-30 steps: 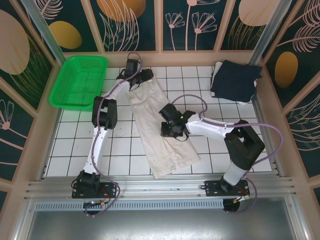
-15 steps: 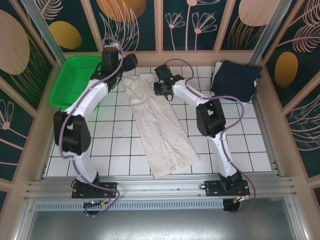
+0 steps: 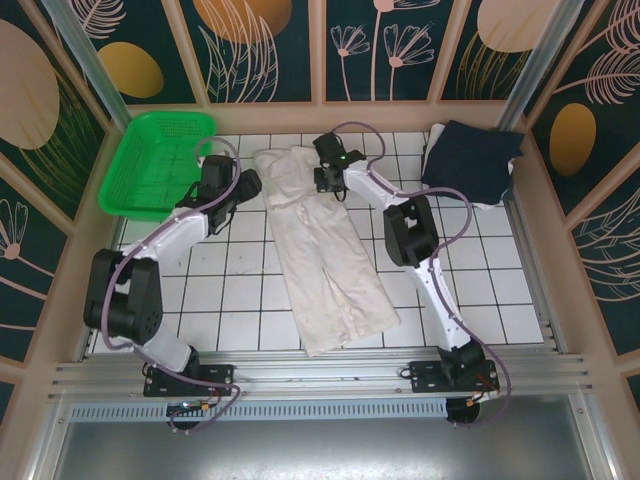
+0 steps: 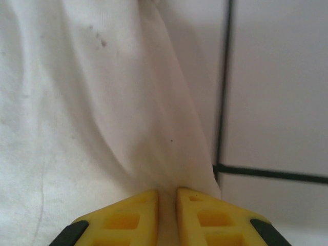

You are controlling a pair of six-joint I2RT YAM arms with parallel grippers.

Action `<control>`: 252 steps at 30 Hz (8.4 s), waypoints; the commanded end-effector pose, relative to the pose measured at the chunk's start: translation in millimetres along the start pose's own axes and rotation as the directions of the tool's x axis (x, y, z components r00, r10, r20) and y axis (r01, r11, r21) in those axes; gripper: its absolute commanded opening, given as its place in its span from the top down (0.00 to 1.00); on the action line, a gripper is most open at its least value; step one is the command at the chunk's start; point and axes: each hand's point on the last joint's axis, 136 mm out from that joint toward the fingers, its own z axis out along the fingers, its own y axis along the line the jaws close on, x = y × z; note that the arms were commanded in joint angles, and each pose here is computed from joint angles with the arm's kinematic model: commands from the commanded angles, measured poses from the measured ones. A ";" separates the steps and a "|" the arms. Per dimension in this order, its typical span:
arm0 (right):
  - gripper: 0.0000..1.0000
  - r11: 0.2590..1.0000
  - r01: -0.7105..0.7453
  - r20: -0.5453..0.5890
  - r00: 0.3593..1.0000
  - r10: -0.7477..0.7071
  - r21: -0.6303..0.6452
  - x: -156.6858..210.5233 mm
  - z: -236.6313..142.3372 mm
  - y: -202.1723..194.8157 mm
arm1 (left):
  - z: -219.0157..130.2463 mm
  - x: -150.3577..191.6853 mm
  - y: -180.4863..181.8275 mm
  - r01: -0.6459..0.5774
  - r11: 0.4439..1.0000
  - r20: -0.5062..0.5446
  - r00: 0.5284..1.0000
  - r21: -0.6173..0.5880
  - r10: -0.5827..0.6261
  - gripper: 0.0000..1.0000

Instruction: Fold and stack the t-shirts

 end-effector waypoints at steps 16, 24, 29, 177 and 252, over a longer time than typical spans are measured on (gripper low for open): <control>0.72 0.973 -0.217 0.083 0.974 0.210 0.078 -23.4 -89.5 -104.2 | 52.1 19.8 -21.1 0.013 0.996 -0.114 0.993 0.083 -0.004 0.39; 0.45 0.980 -0.201 0.089 0.975 0.201 -0.014 76.8 -169.0 -76.3 | -19.8 90.3 -30.4 -0.054 0.992 -0.194 0.978 0.113 0.076 0.38; 0.34 0.945 -0.319 -0.042 0.948 0.317 -0.068 214.2 -196.9 -74.9 | -60.1 166.4 -29.0 -0.065 0.991 -0.309 0.946 0.120 0.100 0.39; 0.64 0.959 -0.195 0.014 0.979 0.202 -0.206 21.4 -65.7 -63.5 | 58.9 159.2 -118.9 -0.380 0.904 -0.379 0.821 0.197 0.427 0.62; 0.92 0.941 -0.318 -0.045 0.948 0.315 -0.115 227.1 -150.7 -98.3 | -27.3 258.1 -50.6 -0.142 0.967 -0.502 0.833 0.213 0.233 0.66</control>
